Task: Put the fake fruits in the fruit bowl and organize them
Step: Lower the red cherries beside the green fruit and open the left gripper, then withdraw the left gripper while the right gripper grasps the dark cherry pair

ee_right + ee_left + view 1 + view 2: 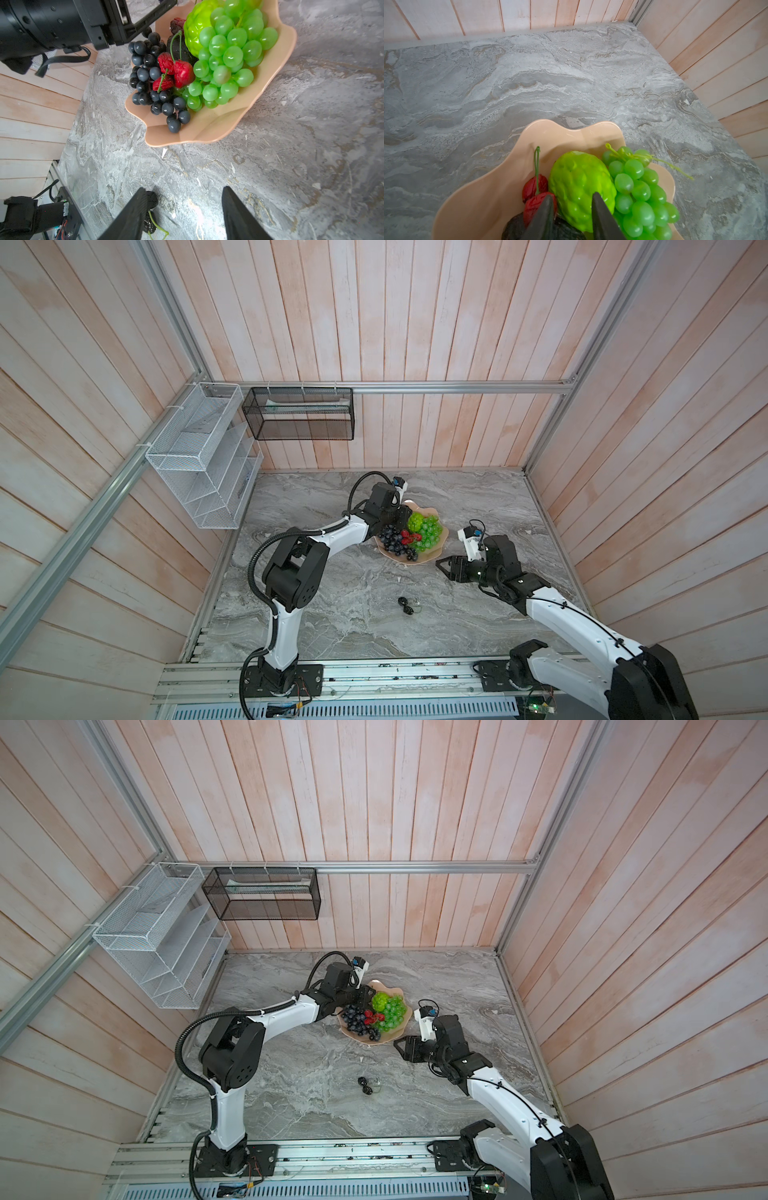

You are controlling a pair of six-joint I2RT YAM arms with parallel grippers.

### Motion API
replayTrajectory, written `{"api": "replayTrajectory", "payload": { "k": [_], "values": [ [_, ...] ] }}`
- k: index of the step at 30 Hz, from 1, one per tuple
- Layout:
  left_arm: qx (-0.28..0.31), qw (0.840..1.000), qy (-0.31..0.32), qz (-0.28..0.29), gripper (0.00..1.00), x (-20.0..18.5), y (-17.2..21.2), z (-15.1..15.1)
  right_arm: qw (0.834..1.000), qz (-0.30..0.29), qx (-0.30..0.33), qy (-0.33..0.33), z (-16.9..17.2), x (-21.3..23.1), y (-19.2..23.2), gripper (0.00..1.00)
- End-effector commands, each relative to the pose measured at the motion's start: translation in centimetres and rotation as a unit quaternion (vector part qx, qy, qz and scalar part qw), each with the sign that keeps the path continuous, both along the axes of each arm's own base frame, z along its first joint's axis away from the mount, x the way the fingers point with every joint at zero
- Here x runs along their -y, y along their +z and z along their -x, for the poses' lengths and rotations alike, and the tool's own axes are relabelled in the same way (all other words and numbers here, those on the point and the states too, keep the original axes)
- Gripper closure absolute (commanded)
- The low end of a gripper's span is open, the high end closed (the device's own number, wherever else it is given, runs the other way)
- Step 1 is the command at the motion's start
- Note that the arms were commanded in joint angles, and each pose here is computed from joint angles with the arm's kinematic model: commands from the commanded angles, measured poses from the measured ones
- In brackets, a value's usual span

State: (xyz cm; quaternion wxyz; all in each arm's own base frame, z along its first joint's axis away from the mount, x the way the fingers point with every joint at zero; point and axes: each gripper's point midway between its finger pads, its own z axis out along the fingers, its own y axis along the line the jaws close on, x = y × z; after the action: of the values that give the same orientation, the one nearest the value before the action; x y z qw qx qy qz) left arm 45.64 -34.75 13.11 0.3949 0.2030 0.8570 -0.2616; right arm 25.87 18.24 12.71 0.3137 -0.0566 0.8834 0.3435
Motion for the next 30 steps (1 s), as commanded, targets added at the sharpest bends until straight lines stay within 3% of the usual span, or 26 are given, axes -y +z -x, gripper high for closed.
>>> {"api": "replayTrajectory", "payload": {
  "k": [1, 6, 12, 15, 22, 30],
  "values": [
    [0.036, 0.999, 0.003, 0.007, 0.66, -0.3, 3.8, 0.8, 1.000, 0.001, -0.009, -0.015, 0.5, 0.6, 0.2, 0.41],
    [0.039, 0.999, 0.010, 0.006, 0.66, -1.5, 5.1, 2.3, 0.999, -0.001, -0.022, -0.023, 1.7, 0.6, -0.2, 0.41],
    [0.028, 1.000, 0.007, 0.011, 0.66, -3.3, 6.0, 6.1, 0.999, 0.010, -0.032, -0.019, 3.8, -0.1, -0.2, 0.42],
    [0.024, 1.000, 0.005, 0.016, 0.65, -4.4, 6.4, 8.8, 0.998, 0.007, -0.058, -0.012, 5.5, -0.8, -1.3, 0.42],
    [0.018, 0.998, 0.038, 0.036, 0.50, -8.1, 6.6, 13.3, 0.989, 0.008, -0.149, 0.017, 10.3, -2.9, -5.5, 0.42],
    [0.015, 0.996, 0.056, 0.063, 0.50, -9.8, 6.4, 15.2, 0.976, -0.022, -0.213, 0.020, 10.9, -5.2, -6.9, 0.41]
  ]
}}
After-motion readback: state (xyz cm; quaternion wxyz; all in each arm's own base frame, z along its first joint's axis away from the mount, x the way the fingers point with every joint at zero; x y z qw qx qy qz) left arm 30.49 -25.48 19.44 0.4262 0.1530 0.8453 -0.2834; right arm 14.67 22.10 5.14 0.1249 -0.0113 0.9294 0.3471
